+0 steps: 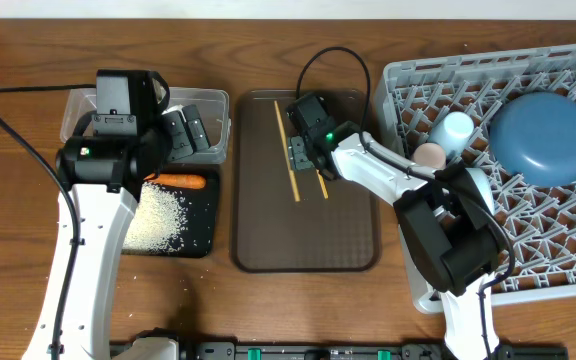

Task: Sort waste into correct bins and load items into the dishwasher rack
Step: 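Lower the right gripper and pinch the right wooden chopstick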

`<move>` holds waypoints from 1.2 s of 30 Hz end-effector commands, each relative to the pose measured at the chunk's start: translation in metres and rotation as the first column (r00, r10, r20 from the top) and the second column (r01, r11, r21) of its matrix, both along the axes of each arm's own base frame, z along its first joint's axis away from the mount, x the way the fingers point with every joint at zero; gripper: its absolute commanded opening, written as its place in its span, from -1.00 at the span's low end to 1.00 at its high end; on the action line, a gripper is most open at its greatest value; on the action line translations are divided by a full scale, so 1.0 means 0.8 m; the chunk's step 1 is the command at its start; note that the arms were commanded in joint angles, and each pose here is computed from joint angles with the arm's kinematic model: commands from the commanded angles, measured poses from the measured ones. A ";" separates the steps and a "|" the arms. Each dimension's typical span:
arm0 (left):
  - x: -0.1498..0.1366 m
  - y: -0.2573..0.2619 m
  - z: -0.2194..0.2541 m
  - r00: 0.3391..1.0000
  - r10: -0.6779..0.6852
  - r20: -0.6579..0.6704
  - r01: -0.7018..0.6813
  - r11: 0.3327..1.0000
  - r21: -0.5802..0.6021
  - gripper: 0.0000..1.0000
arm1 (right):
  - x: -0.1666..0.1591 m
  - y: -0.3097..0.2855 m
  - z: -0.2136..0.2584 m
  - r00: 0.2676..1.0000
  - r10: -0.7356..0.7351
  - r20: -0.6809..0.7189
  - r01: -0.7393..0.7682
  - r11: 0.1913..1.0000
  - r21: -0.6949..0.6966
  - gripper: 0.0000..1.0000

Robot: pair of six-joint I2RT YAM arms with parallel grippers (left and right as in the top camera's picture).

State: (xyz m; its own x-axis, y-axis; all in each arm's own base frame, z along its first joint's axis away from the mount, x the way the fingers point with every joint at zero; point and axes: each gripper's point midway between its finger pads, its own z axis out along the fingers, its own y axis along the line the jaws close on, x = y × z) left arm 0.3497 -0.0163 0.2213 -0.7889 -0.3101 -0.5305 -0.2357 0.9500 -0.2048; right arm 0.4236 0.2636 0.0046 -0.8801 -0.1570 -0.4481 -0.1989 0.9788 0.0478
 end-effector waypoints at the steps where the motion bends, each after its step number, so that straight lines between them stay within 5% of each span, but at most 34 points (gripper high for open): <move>1: 0.002 0.002 0.003 1.000 -0.005 0.004 0.005 1.000 0.004 0.96 | -0.003 -0.011 -0.011 0.999 -0.022 -0.033 0.022 1.000 -0.004 0.98; 6: 0.002 0.002 0.003 1.000 -0.005 0.004 0.005 1.000 0.004 0.96 | -0.004 -0.010 -0.011 0.999 -0.020 -0.037 0.020 1.000 0.000 0.92; 10: 0.002 0.002 0.003 1.000 -0.005 0.004 0.005 1.000 0.004 0.96 | -0.003 -0.014 -0.011 0.999 -0.032 -0.035 0.032 0.999 -0.009 -0.27; 14: 0.002 0.002 0.003 1.000 -0.005 0.004 0.005 1.000 0.004 0.96 | -0.002 -0.022 -0.013 0.996 -0.074 -0.049 0.073 0.997 -0.006 -0.64; 21: 0.002 0.002 0.003 1.000 -0.005 0.004 0.005 1.000 0.004 0.96 | -0.001 -0.031 -0.014 0.992 -0.107 -0.059 0.107 0.994 -0.004 -0.98; 31: 0.002 0.002 0.003 1.000 -0.005 0.004 0.005 1.000 0.004 0.96 | 0.001 -0.027 -0.009 0.993 -0.102 -0.052 0.103 0.995 0.009 -0.98; 36: 0.002 0.002 0.003 1.000 -0.005 0.004 0.005 1.000 0.004 0.96 | 0.008 -0.018 0.040 0.998 -0.067 -0.021 0.069 0.992 0.101 -0.98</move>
State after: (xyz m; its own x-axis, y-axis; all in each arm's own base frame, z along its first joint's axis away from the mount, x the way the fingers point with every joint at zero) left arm 0.3497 -0.0164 0.2213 -0.7890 -0.3101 -0.5304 -0.2355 0.9500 -0.2051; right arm 0.4226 0.2532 0.0075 -0.9060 -0.0831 -0.4151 -0.1317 0.9872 0.0898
